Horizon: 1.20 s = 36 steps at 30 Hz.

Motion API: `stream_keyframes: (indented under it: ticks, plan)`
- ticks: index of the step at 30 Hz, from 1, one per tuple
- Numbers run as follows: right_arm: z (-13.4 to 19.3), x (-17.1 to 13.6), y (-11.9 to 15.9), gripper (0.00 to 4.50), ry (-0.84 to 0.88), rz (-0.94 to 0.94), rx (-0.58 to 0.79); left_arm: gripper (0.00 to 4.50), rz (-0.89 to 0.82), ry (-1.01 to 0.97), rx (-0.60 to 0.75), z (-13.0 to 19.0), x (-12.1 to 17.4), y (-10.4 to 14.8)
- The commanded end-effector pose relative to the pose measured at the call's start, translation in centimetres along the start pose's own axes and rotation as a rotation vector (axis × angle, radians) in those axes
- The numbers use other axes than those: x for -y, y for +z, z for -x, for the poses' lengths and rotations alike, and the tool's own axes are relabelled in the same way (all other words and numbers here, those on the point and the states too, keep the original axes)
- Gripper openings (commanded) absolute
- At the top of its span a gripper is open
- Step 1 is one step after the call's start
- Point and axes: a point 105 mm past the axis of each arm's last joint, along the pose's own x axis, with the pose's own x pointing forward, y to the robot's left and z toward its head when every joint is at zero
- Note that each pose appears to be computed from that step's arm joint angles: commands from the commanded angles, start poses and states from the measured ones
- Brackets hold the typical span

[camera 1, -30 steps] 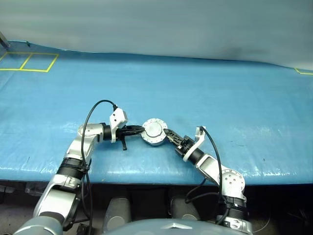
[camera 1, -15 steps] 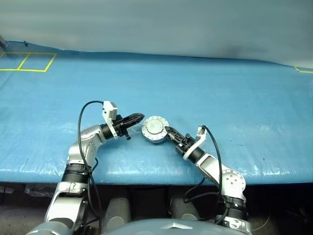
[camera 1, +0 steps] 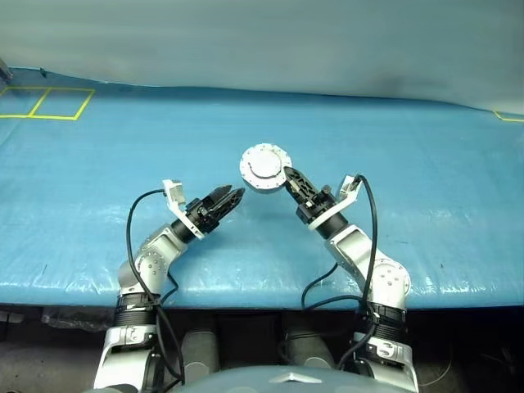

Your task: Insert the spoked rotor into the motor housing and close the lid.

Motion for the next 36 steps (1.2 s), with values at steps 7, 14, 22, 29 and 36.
stream_keyframes:
  ticks: [7,14,22,29,36]
  plan:
    - [-1.1,-4.0,-1.1,1.14,0.162,0.017,-0.027,4.49,0.337,-0.168,0.066,-1.0,3.2,0.9]
    - [-1.2,-3.7,-2.0,1.14,0.149,0.035,-0.069,4.49,0.407,-0.201,0.122,-1.7,3.6,1.5]
    - [-1.2,-3.9,-3.0,1.14,0.154,0.042,-0.101,4.49,0.425,-0.192,0.140,-3.0,3.4,1.7]
    - [-1.3,-4.4,-3.3,1.14,0.172,0.056,-0.107,4.12,0.410,-0.205,0.114,-3.6,3.6,1.0]
    - [-1.2,-4.4,-3.2,1.14,0.168,0.062,-0.107,2.57,0.415,-0.192,0.151,-3.4,3.3,1.3]
